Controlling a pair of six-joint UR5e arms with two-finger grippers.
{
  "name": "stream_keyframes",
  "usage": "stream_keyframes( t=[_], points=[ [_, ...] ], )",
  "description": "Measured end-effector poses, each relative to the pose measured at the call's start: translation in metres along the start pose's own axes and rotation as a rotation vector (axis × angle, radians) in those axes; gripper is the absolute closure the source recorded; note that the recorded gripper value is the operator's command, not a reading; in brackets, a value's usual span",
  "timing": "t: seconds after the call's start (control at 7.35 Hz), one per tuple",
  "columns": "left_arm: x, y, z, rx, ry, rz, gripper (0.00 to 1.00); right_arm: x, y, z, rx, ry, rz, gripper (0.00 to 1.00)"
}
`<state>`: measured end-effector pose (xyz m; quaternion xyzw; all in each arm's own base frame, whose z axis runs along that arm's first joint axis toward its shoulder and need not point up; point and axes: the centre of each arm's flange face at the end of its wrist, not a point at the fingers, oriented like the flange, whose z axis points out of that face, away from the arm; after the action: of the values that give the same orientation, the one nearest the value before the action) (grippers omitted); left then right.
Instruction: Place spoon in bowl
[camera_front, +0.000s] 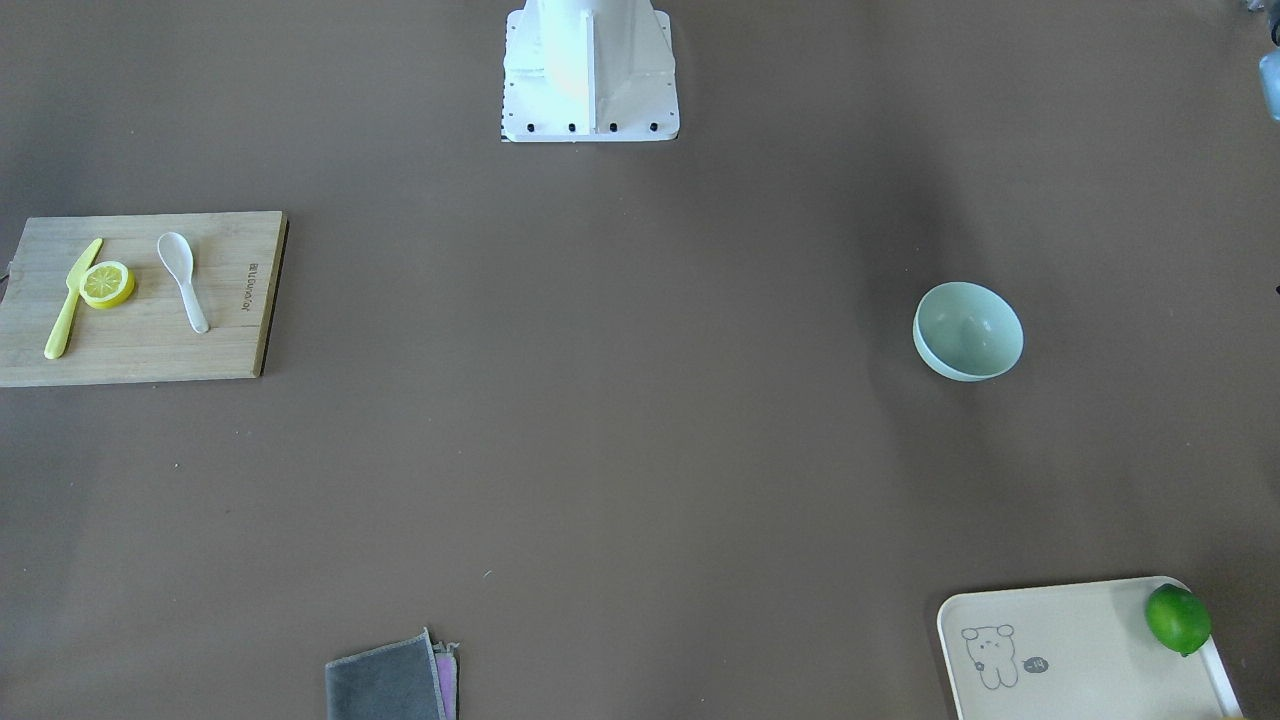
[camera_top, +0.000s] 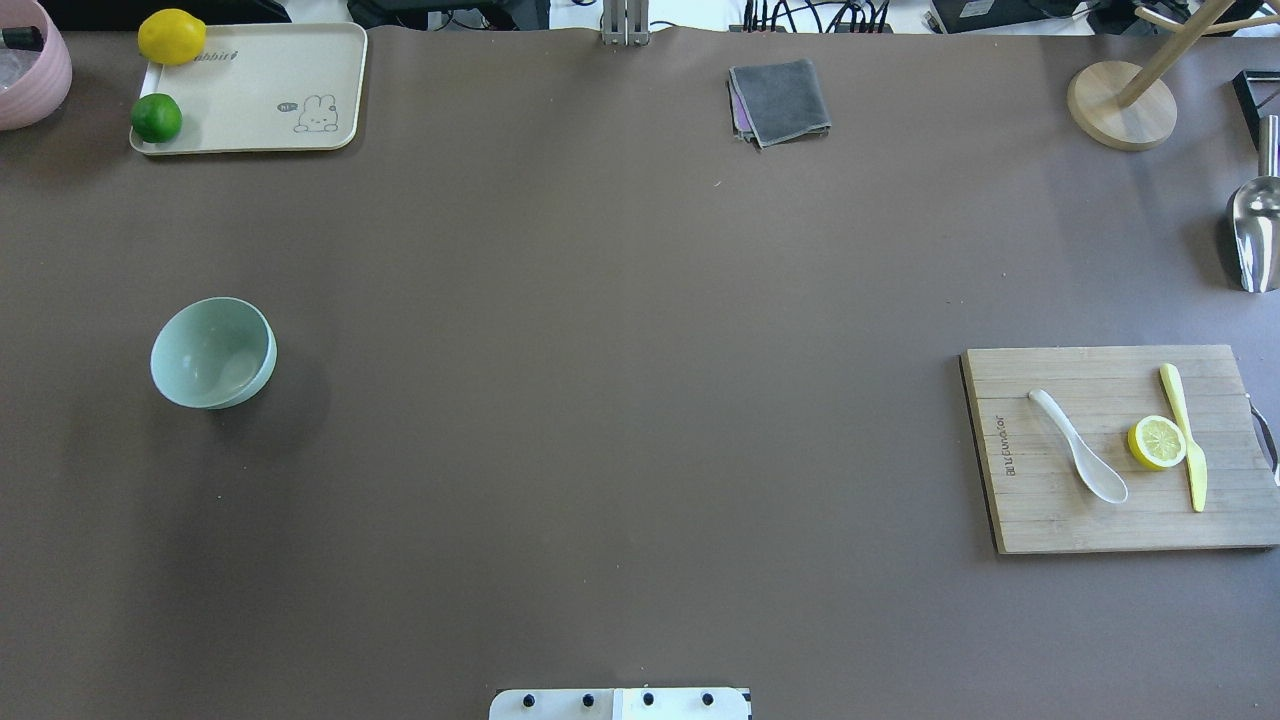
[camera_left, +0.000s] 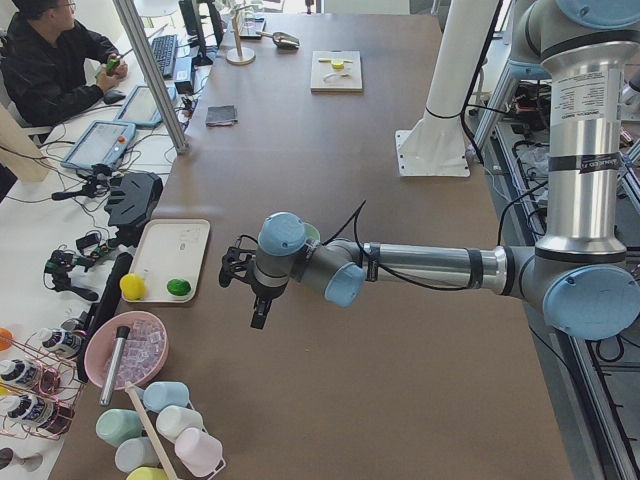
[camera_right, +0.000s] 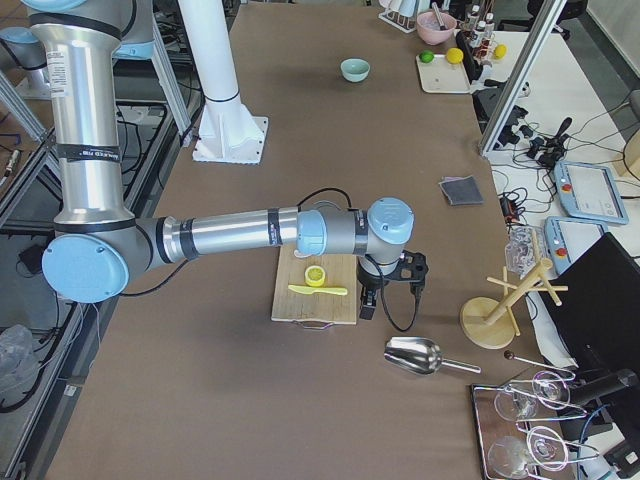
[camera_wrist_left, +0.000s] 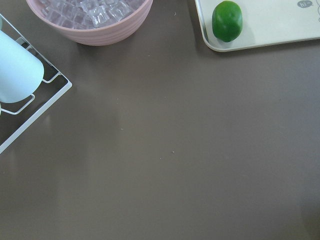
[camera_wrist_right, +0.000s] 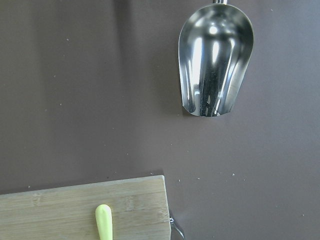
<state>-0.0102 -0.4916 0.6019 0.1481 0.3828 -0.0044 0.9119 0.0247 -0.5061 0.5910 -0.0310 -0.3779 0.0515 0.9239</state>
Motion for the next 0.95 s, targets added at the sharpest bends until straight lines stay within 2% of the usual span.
stream_keyframes(
  t=[0.95],
  points=[
    [-0.0022, 0.0016, 0.0031, -0.010, 0.005, -0.012, 0.02, -0.0051, -0.0024, -0.0039, 0.008, -0.007, -0.003, 0.00]
  ],
)
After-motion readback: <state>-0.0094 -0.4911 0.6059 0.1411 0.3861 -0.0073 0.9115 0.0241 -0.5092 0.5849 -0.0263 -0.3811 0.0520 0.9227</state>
